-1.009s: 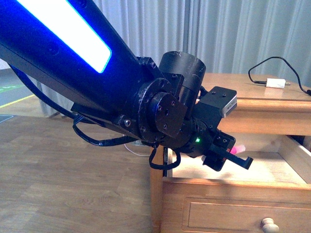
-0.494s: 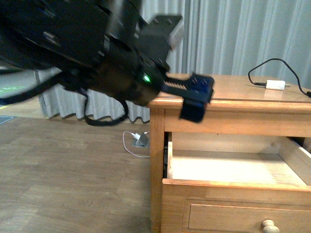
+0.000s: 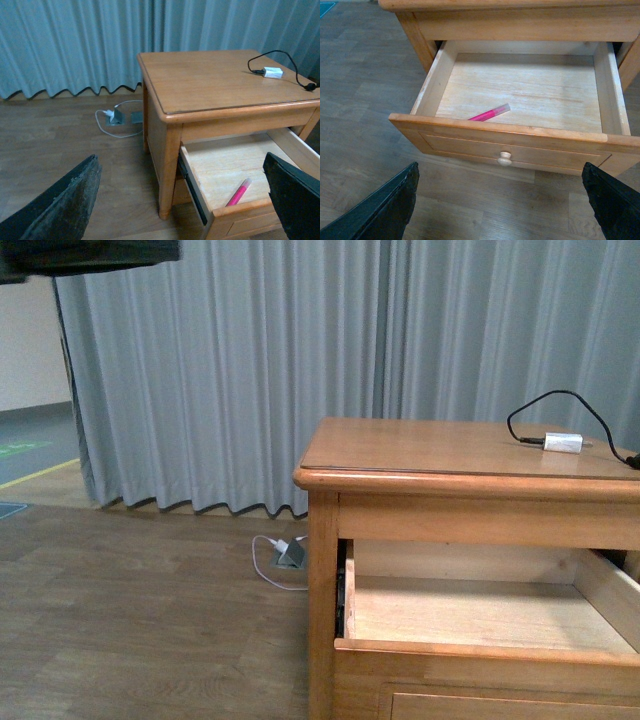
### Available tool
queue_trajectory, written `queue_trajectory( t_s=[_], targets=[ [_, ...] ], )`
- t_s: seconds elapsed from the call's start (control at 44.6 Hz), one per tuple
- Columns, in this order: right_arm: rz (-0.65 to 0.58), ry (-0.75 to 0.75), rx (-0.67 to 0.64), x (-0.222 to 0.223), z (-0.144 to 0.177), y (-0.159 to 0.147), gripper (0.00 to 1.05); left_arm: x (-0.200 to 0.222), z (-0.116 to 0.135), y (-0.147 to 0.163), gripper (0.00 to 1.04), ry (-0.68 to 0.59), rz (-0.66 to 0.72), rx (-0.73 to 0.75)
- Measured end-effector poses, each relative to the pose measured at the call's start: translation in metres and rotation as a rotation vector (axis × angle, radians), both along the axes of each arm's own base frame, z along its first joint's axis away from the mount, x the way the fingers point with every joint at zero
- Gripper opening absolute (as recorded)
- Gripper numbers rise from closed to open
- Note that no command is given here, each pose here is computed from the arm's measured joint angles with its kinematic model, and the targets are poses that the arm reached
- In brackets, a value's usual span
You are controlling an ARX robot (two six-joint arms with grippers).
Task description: Place pink marker in drawer with both arms
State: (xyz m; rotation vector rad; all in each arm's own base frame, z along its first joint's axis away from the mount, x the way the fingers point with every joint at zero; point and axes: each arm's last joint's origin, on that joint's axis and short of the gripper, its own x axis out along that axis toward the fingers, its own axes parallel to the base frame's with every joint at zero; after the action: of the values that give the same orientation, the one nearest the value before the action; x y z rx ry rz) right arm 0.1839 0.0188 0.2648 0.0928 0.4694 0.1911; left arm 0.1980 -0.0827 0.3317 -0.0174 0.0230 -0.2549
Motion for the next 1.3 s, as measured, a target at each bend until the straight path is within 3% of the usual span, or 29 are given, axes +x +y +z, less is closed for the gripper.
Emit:
queue_trajectory(
  t_s=[0.157, 0.404, 0.538, 0.673, 0.92, 1.301],
  targets=[
    [0.0, 0.0, 0.0, 0.0, 0.0, 0.0, 0.96, -0.035, -0.025, 0.03, 0.99, 0.063, 0.121, -0.104],
    [0.0, 0.0, 0.0, 0.0, 0.0, 0.0, 0.96, -0.038, -0.027, 0.033, 0.97, 0.056, 0.146, -0.141],
    [0.0, 0.0, 0.0, 0.0, 0.0, 0.0, 0.96, -0.046, -0.048, 0.045, 0.72, -0.022, 0.24, -0.049],
    [0.001, 0.0, 0.0, 0.0, 0.0, 0.0, 0.96, -0.055, -0.079, 0.056, 0.45, -0.017, 0.248, -0.005],
    [0.001, 0.0, 0.0, 0.0, 0.0, 0.0, 0.96, -0.066, -0.11, 0.068, 0.04, -0.015, 0.25, 0.007],
    [0.001, 0.0, 0.0, 0.0, 0.0, 0.0, 0.96, -0.078, -0.136, 0.082, 0.04, -0.025, 0.252, 0.01]
  ],
)
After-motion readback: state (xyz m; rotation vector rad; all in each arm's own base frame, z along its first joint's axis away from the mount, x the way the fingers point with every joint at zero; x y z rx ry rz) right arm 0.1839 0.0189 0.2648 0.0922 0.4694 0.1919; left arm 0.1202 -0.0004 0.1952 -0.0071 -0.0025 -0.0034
